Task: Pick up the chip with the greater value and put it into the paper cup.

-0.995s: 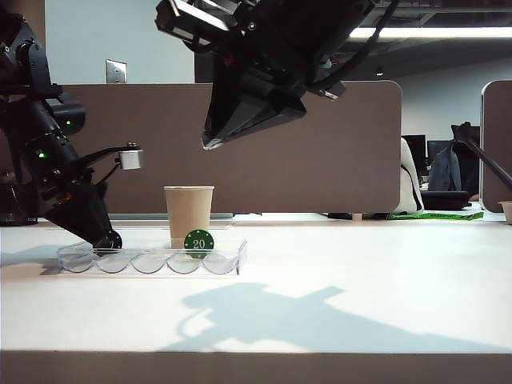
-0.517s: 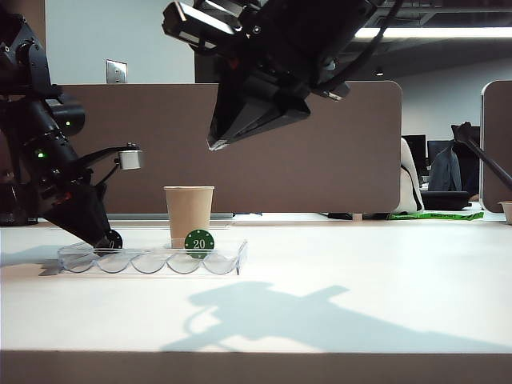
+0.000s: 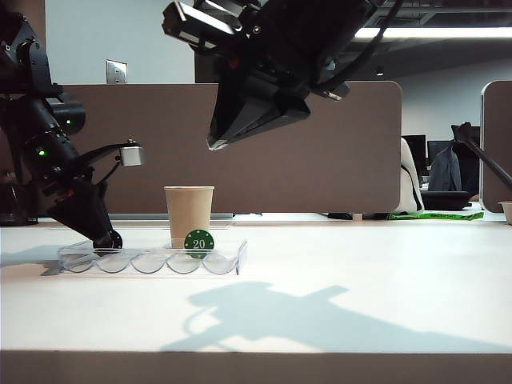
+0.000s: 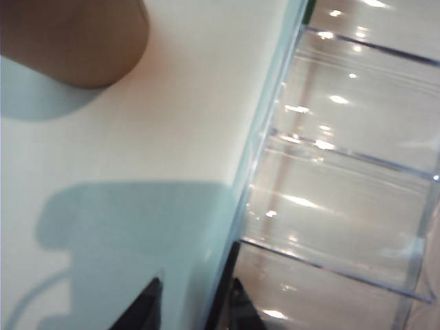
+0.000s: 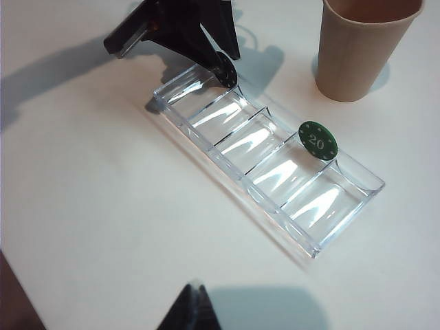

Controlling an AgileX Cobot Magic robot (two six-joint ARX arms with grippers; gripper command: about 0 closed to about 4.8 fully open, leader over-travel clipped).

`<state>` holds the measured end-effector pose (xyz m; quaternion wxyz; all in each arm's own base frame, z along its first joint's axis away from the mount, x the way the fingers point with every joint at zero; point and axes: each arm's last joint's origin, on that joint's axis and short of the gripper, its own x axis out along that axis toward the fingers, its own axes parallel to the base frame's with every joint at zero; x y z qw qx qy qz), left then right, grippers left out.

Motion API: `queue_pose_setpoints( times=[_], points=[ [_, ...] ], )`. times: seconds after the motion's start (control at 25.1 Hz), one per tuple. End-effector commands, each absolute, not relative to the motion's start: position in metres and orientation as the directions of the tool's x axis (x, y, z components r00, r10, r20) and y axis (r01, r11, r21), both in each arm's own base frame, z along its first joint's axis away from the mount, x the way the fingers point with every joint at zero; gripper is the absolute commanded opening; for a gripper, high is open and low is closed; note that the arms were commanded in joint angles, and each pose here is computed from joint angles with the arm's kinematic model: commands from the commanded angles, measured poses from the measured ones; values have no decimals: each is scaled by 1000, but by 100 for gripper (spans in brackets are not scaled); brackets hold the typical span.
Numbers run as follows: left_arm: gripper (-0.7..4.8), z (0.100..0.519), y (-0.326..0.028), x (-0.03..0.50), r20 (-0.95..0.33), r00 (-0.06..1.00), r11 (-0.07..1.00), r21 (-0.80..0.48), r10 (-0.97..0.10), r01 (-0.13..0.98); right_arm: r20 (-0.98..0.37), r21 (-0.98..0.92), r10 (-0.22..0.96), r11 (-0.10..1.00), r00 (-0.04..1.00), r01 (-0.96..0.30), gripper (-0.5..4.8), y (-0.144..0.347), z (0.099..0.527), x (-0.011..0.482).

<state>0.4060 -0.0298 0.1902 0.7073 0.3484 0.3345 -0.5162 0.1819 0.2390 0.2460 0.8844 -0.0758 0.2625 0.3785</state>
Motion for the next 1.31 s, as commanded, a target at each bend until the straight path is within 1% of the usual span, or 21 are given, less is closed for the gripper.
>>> queue_pose_setpoints(
  times=[0.04,0.16,0.4,1.31],
  points=[
    [128,202,-31,408,-823,255,222,162,-508,962,-505,71,638,701,581,-709,-6,240,248,182],
    [128,208,-31,410,-819,267,230,170,-508,958,-505,71,638,701,581,-709,-6,240,248,182],
    [128,207,-31,407,-825,237,229,134,-513,964,-505,71,638,702,581,-709,-6,240,248,182],
    [119,206,-31,403,-834,204,229,96,-512,969,-505,71,638,701,581,-709,-6,240,248,182]
  ],
)
